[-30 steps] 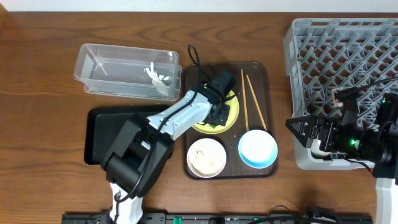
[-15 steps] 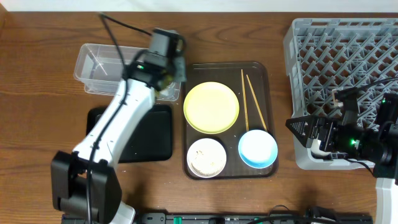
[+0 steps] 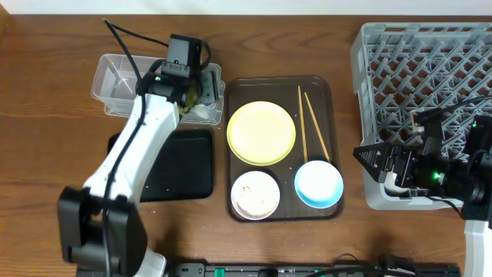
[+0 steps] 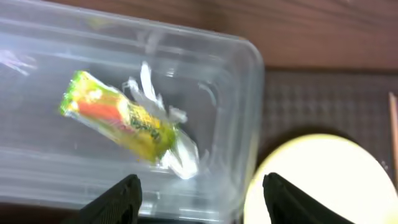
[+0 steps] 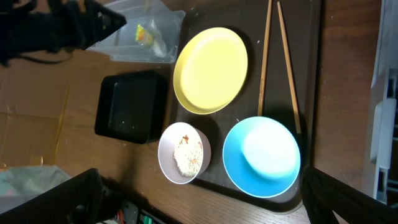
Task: Sort waste into correct bins and load items into the dishwasher rack
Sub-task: 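Grasp the white rice bowl with left gripper and lift over black tray, then tilt the white bowl with left gripper to pour rice onto black tray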
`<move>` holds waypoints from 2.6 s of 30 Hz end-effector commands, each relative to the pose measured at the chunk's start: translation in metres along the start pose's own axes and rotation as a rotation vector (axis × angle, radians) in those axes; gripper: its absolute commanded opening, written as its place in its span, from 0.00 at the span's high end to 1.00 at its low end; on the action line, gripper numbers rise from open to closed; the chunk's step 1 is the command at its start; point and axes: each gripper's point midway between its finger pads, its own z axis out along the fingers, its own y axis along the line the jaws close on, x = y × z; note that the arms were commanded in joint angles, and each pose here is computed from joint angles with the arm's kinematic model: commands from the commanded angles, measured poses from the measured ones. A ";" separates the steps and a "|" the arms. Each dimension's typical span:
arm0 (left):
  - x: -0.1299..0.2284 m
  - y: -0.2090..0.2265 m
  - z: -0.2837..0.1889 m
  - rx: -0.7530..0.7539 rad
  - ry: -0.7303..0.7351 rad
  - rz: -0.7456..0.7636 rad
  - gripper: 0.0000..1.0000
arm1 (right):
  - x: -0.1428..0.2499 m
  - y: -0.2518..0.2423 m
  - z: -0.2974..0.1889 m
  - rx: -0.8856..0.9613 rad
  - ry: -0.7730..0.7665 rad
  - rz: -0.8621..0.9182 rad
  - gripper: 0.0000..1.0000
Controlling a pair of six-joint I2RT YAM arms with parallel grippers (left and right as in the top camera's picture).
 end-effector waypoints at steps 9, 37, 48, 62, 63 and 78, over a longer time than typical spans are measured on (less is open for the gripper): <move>0.099 -0.088 -0.096 0.115 0.176 0.061 0.42 | -0.002 -0.007 -0.002 0.057 -0.005 -0.032 0.01; 0.278 -0.161 0.004 -0.068 0.515 0.221 0.81 | -0.006 -0.014 -0.002 0.102 -0.021 0.023 0.01; 0.264 -0.151 -0.009 -0.069 0.508 0.258 0.94 | -0.006 -0.014 -0.002 0.102 -0.020 0.023 0.01; 0.132 -0.103 -0.111 0.427 0.397 0.032 0.94 | -0.006 -0.014 -0.002 0.102 -0.020 0.023 0.01; 0.126 -0.098 -0.116 0.482 0.397 0.011 0.94 | -0.006 -0.014 -0.002 0.102 -0.021 0.023 0.01; 0.121 -0.017 -0.114 1.025 0.278 -0.245 0.94 | -0.005 -0.014 -0.002 0.102 -0.018 0.026 0.01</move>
